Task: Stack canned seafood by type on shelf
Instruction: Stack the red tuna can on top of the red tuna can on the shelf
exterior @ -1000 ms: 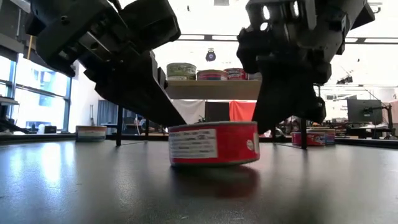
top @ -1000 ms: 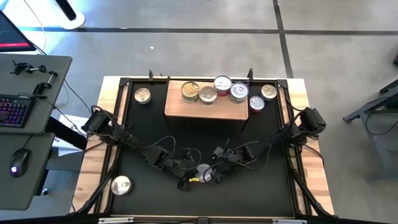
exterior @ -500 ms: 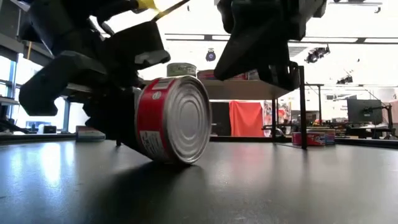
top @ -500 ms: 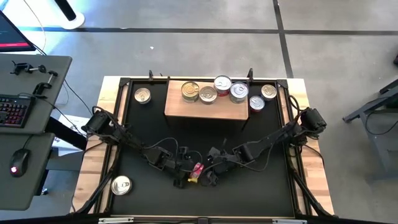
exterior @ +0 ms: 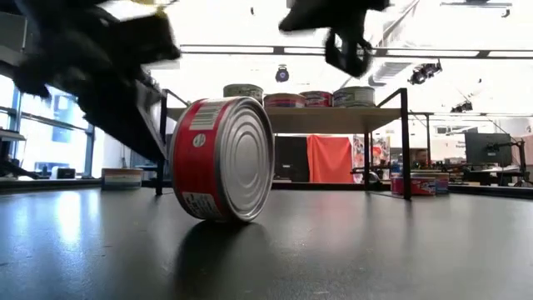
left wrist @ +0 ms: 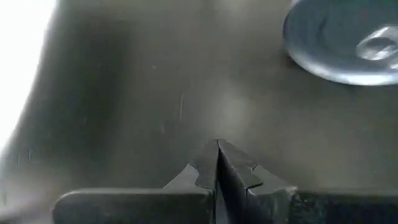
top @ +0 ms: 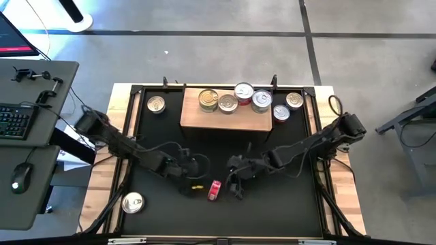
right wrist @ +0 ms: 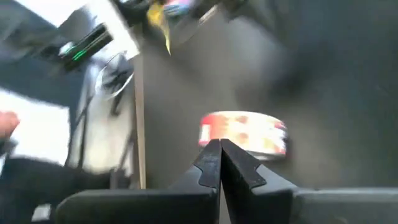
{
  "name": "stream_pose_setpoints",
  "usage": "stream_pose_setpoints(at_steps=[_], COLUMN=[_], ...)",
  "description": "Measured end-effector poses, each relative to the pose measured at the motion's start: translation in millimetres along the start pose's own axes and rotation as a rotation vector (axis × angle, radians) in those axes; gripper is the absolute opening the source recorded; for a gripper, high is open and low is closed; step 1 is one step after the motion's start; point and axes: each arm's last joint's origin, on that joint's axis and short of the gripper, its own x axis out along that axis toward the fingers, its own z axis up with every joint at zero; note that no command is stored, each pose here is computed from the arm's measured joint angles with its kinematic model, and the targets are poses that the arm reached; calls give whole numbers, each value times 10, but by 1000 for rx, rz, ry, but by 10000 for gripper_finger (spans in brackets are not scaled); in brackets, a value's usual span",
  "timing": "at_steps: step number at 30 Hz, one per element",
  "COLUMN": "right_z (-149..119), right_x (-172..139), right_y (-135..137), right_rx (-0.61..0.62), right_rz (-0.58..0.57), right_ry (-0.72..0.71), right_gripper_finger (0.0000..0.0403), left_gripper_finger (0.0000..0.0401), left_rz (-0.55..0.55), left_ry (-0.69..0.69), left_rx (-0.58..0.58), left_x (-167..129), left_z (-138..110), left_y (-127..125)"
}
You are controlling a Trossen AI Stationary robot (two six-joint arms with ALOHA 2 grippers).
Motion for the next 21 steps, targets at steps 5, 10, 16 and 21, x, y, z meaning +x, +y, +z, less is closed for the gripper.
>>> stream_pose_setpoints(at_steps=[5,10,16,21], right_z=[380,681,670,612], right_x=[-47,64,374,667], right_y=[148,194,117,99], right_rx=[-231,-492,-699,-897], right_rz=[112,24,-6,-50], right_ry=[57,204,548,703], right_gripper_finger=[7,73,209,288], left_gripper_finger=[0,0,0,0], left_rz=[-12,-57,-123,-161], left_ry=[-155,-328,-448,-496], left_rx=[-329,-536,-610,-646], left_x=[-379,-698,-868,-910], left_z=[-297,-370,-291,-250], left_y=[86,69,38,13])
